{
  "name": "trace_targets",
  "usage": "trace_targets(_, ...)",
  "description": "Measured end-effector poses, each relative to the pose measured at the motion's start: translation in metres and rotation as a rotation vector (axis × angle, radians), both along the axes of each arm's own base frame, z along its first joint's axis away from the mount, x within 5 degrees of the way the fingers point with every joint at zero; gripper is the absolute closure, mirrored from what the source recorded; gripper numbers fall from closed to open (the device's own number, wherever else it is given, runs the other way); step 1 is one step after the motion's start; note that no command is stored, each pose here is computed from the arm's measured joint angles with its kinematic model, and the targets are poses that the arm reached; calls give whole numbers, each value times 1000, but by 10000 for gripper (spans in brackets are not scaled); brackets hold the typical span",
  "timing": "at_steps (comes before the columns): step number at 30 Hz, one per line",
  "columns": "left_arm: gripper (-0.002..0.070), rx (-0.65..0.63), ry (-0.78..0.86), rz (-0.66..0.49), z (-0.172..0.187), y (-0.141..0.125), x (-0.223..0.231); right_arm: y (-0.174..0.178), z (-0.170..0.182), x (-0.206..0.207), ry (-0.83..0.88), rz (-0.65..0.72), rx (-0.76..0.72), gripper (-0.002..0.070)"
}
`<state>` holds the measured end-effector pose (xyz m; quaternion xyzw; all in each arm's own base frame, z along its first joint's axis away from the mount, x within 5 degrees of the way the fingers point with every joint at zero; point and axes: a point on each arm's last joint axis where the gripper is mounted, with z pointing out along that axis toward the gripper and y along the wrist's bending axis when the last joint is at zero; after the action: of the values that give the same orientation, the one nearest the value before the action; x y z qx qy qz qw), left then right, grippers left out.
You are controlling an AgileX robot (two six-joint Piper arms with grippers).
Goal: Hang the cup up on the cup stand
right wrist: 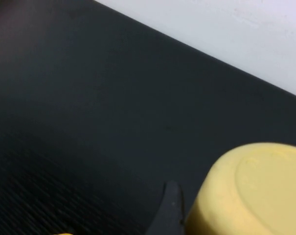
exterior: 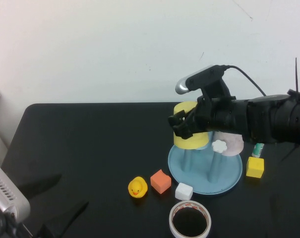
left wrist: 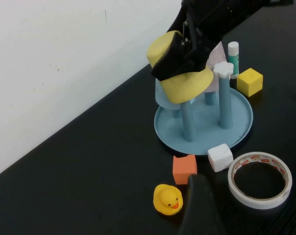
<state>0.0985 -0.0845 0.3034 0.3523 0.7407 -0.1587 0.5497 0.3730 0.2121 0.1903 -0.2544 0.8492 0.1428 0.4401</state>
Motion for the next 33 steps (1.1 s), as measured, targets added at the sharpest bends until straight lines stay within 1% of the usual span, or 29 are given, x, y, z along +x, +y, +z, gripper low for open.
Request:
trace_targets(5,260,0,4,0,0,0,0,-1,0,0,1,-1,-1,4)
trace_targets(11,262,-6,11,3,0,0,0,-7,0,3,14,-33,17,-14)
trace_targets(13,286,-14,18,7,0,0,0,-7,0,4,17,-29,27,-14)
trace_targets(14,316,-14,25,7,-1,0,0,-6,2,3,16,-16,38,-8)
trace_targets(15,363,-13,29,7,-1,1,-1,-5,4,1,14,-3,50,6)
trace_targets(16,424,-11,32,6,-1,1,-2,-4,8,-1,12,15,66,41)
trace_targets(17,497,-7,39,4,-1,3,-4,-4,13,-4,7,34,83,94)
trace_targets(18,558,1,42,1,-1,5,-7,-3,18,-7,0,49,98,165)
trace_targets(20,620,8,43,0,0,11,-15,-6,34,-18,-21,75,130,344)
trace_targets(22,650,5,45,12,1,21,-25,-11,52,-30,-51,89,153,510)
trace_targets(23,659,-6,41,24,2,26,-31,-15,62,-38,-67,92,163,568)
trace_targets(25,668,-30,21,51,4,38,-42,-23,82,-57,-105,100,184,626)
trace_targets(27,671,-52,4,77,2,48,-51,-33,95,-77,-132,109,201,655)
trace_targets(28,673,-62,-4,86,1,51,-53,-39,102,-89,-150,118,206,663)
trace_targets(29,674,-91,-12,101,-6,57,-60,-49,109,-112,-181,139,205,670)
trace_targets(33,675,-102,3,112,-25,62,-65,-73,129,-164,-296,194,221,676)
